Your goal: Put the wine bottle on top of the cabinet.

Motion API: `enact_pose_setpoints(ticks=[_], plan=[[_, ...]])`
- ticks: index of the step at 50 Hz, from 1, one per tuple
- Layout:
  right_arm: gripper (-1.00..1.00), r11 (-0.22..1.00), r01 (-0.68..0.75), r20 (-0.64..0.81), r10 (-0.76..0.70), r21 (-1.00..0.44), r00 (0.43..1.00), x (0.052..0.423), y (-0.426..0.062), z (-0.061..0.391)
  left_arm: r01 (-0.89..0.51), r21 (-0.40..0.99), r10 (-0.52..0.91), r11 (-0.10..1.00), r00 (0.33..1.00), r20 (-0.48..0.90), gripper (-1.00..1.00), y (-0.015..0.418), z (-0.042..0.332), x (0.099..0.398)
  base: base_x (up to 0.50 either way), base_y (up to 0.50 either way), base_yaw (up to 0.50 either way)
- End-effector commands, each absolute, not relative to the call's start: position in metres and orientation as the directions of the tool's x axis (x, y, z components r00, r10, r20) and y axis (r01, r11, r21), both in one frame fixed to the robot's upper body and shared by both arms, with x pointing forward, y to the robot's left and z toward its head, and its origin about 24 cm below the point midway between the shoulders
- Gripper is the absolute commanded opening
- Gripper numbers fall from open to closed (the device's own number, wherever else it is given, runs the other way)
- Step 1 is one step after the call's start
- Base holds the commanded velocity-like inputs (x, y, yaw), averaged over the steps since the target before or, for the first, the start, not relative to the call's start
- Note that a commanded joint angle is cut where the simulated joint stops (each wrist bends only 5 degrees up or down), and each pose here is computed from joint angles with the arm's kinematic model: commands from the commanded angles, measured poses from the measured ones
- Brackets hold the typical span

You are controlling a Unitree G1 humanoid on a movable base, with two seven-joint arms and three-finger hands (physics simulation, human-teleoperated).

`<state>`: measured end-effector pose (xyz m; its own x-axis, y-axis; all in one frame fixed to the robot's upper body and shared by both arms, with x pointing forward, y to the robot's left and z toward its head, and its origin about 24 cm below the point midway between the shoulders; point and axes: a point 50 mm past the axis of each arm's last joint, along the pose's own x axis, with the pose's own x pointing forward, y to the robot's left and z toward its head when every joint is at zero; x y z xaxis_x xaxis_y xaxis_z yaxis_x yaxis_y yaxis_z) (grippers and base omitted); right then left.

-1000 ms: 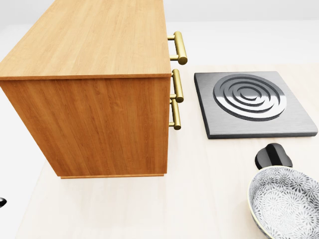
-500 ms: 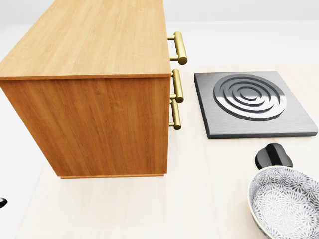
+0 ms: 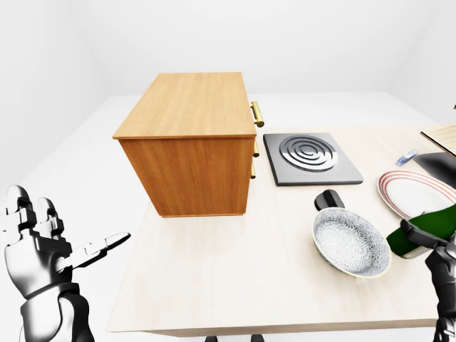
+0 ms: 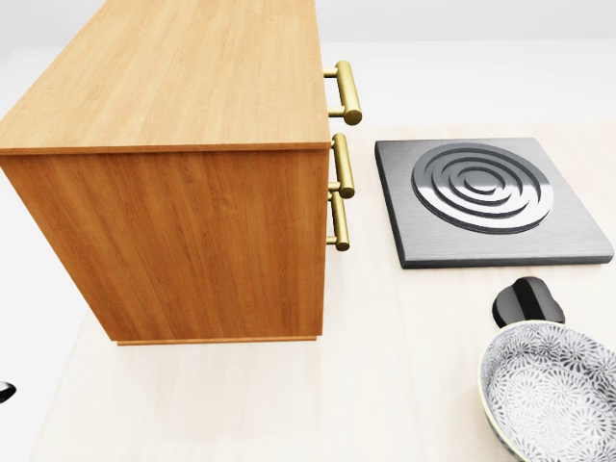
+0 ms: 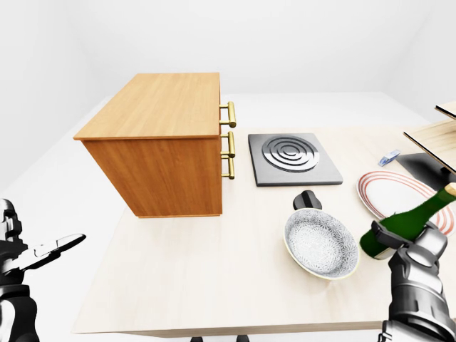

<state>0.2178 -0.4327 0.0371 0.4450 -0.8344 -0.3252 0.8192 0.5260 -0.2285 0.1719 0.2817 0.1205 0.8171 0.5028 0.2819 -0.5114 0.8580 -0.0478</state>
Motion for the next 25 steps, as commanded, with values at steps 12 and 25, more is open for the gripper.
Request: enact_pose_setpoints(ticks=[12, 25], plan=[[-0.87, 0.521, 0.833, 0.033, -0.844, -0.188, 0.535, 0.229, -0.434, 0.116, -0.511, -0.048, 0.503, 0.858, 0.819, 0.277, 1.00, 0.282, 0.119, 0.172, 0.00, 0.00, 0.00], [-0.87, 0.606, 0.779, 0.419, -0.672, -0.162, 0.610, 0.246, -0.399, 0.213, -0.509, -0.052, 0.502, 0.859, 0.818, 0.283, 1.00, 0.281, 0.121, 0.172, 0.00, 0.00, 0.00]])
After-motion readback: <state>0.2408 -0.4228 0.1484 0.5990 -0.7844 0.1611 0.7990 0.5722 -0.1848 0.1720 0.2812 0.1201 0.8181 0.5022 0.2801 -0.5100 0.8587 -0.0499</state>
